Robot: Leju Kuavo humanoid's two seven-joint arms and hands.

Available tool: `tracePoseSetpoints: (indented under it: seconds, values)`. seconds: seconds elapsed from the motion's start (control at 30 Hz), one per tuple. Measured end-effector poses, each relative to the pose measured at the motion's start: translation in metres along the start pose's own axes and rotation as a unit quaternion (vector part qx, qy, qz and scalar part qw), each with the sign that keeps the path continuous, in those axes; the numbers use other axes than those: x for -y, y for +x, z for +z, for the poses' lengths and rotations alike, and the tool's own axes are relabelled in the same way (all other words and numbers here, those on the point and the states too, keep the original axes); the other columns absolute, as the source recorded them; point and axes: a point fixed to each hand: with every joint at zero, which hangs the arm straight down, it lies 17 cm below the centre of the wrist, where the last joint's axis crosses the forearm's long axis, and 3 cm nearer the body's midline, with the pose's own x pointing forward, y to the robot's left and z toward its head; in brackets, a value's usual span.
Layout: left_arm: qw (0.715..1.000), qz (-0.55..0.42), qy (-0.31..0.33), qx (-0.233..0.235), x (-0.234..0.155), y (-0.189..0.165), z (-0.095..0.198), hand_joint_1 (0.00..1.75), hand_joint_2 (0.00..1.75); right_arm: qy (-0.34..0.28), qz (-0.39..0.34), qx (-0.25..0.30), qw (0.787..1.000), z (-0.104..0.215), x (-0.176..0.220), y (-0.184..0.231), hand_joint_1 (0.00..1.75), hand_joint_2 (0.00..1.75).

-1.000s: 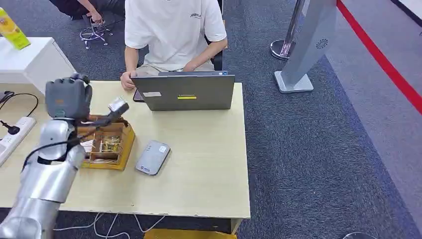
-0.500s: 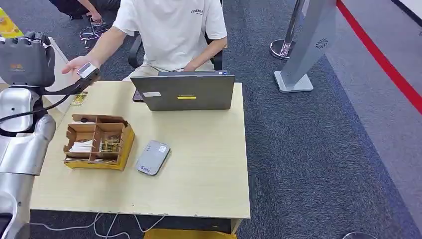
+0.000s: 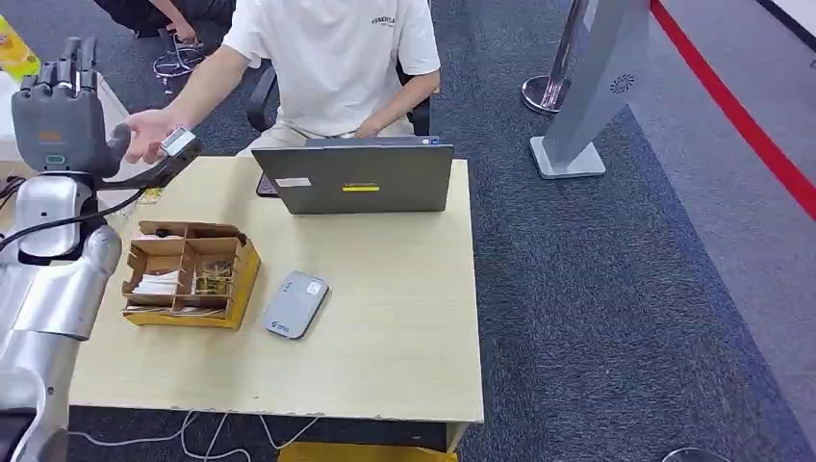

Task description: Pass the card to the sensor for recognition and then transmit it.

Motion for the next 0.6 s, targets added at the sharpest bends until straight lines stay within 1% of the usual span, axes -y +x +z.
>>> tracePoseSetpoints:
  seconds: [0.13,0.37,0.43,0.6]
  values:
    - [1.000,0.012,-0.006,0.002,0.004,0.004,0.001,0.00,1.75,-0.001,-0.001,-0.002,1.000,0.000,0.000,-0.001,0.00,1.75]
    - [0.998,0.063,-0.021,0.023,0.011,0.039,0.014,0.00,1.75,-0.005,-0.011,-0.006,1.000,0.000,0.002,-0.002,0.00,1.75]
    - [0.996,0.083,-0.020,0.038,0.006,0.056,0.025,0.00,1.75,-0.007,-0.020,-0.012,1.000,0.000,0.003,-0.004,0.00,1.75]
    - [0.990,0.111,-0.012,0.087,-0.014,0.113,0.073,0.00,1.75,-0.016,-0.045,-0.025,0.999,-0.001,0.006,-0.009,0.00,1.75]
